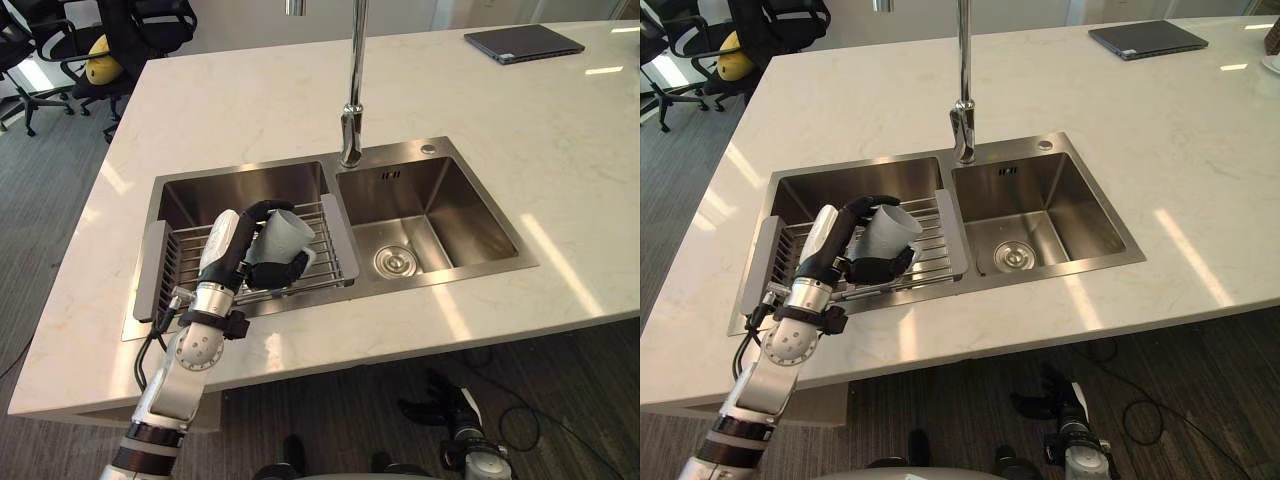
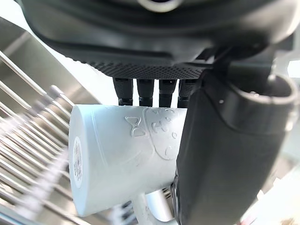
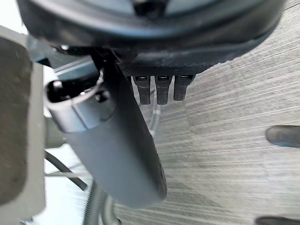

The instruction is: Walk over to the sink, pick up the cup, carry it to the dishwasher, place the cup inside the dishwasher, then close the dishwasher door

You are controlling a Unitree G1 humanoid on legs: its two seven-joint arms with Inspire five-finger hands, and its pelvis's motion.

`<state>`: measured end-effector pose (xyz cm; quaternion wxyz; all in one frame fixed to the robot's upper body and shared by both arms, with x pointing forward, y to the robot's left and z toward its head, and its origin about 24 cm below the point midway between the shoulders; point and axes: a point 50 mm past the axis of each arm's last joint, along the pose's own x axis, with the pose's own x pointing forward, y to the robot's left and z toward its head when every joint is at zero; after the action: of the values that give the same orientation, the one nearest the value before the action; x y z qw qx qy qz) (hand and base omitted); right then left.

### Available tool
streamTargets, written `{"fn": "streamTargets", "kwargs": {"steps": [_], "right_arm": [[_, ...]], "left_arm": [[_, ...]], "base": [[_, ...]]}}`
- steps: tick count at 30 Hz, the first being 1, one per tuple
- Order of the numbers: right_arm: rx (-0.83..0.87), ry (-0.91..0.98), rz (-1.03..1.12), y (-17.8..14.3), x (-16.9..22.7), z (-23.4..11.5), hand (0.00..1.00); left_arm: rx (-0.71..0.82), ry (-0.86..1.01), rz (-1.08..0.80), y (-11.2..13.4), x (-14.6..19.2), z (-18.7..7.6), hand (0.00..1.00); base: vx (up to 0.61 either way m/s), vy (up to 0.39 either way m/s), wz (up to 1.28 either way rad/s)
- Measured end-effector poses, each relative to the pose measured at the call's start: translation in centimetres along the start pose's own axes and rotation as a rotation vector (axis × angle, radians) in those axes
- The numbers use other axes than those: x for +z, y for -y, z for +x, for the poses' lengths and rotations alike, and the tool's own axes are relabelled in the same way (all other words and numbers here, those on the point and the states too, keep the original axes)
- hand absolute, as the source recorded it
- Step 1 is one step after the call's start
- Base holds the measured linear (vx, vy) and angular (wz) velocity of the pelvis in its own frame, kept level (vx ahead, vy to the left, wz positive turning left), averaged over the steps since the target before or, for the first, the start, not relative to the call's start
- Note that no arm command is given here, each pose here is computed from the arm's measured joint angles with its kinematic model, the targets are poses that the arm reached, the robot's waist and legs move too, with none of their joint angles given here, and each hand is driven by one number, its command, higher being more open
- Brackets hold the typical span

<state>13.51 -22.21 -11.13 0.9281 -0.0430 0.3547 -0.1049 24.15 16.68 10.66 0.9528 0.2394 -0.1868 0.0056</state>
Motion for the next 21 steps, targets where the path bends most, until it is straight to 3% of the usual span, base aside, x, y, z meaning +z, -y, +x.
{"fn": "streamTargets", "kwargs": {"steps": [8, 21], "right_arm": [[-0.054, 0.058, 0.055, 0.2, 0.9, -0.5, 0.90], [-0.080, 0.100, 0.119, -0.6, 1.8, -0.7, 0.90]], "left_arm": [[0.234, -0.017, -0.259, -1.2, 1.4, -2.9, 0.30], [0.333, -0.058, -0.459, -1.2, 1.6, -4.6, 0.30]], "base": [[-0.03, -0.001, -0.02], [-0.01, 0.001, 0.01]]}}
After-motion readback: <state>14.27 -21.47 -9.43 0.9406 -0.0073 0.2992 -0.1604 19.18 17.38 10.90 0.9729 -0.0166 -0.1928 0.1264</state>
